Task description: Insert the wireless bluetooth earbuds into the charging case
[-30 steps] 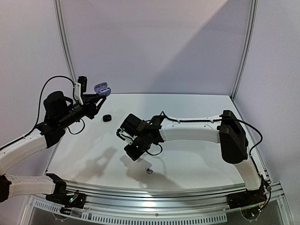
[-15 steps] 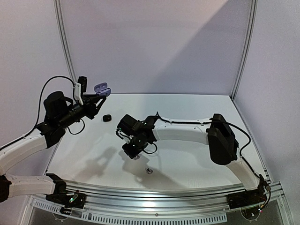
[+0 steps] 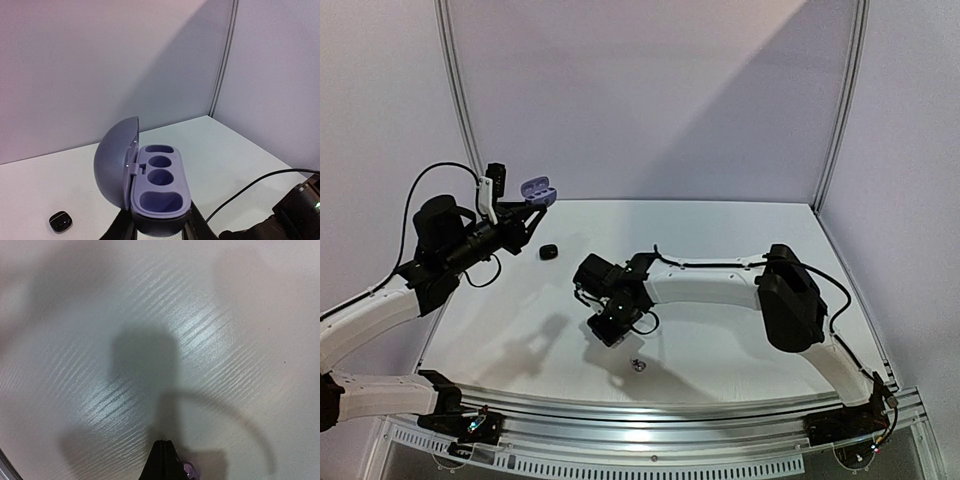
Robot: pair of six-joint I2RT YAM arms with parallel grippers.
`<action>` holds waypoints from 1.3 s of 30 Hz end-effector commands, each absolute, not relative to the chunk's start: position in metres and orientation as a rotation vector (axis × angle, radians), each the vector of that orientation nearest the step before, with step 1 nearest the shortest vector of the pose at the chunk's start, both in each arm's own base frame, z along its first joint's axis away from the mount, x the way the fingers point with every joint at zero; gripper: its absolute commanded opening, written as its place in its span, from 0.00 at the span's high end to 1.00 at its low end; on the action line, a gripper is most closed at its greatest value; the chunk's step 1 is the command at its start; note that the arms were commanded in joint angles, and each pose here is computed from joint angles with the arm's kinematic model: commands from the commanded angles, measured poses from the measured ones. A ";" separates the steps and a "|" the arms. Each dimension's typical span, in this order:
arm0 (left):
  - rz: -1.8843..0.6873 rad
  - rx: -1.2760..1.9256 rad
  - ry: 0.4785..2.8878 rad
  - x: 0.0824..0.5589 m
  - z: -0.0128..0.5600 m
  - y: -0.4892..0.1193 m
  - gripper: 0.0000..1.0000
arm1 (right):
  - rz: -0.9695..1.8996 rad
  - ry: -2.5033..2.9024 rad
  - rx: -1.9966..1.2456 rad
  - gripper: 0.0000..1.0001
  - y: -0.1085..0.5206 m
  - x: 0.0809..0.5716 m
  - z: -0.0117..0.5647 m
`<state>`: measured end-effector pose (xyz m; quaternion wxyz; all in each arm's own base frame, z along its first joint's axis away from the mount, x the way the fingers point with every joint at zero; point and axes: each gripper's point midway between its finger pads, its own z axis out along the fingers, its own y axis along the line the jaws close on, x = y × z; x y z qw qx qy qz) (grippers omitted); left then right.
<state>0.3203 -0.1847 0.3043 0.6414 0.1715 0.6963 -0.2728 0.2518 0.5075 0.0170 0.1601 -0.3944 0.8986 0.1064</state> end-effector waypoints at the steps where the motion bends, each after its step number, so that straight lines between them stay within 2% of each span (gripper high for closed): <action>1: -0.622 0.379 1.590 0.321 0.302 -0.181 1.00 | 0.233 2.615 -1.123 1.00 0.485 0.247 0.016; 8: -0.622 0.381 1.593 0.322 0.300 -0.181 1.00 | 0.292 2.584 -1.177 1.00 0.482 0.239 0.036; 19: -0.613 0.374 1.595 0.323 0.299 -0.179 1.00 | 0.084 2.589 -1.309 1.00 0.437 0.232 0.038; 26: -0.608 0.374 1.599 0.324 0.298 -0.178 1.00 | 0.160 2.549 -1.379 0.99 0.439 0.225 0.061; 28: -0.608 0.374 1.603 0.324 0.296 -0.178 1.00 | 0.239 2.507 -1.377 0.95 0.446 0.224 0.078; 30: -0.608 0.372 1.601 0.325 0.297 -0.177 1.00 | 0.383 2.461 -1.332 0.86 0.457 0.227 0.102; 33: -0.612 0.371 1.600 0.325 0.297 -0.178 1.00 | 0.495 2.492 -1.157 0.57 0.449 0.248 0.119; 34: -0.613 0.370 1.601 0.325 0.297 -0.178 1.00 | 0.489 2.519 -1.105 0.52 0.442 0.256 0.118; 39: -0.610 0.375 1.603 0.325 0.297 -0.178 1.00 | 0.391 2.662 -1.030 0.46 0.431 0.269 0.098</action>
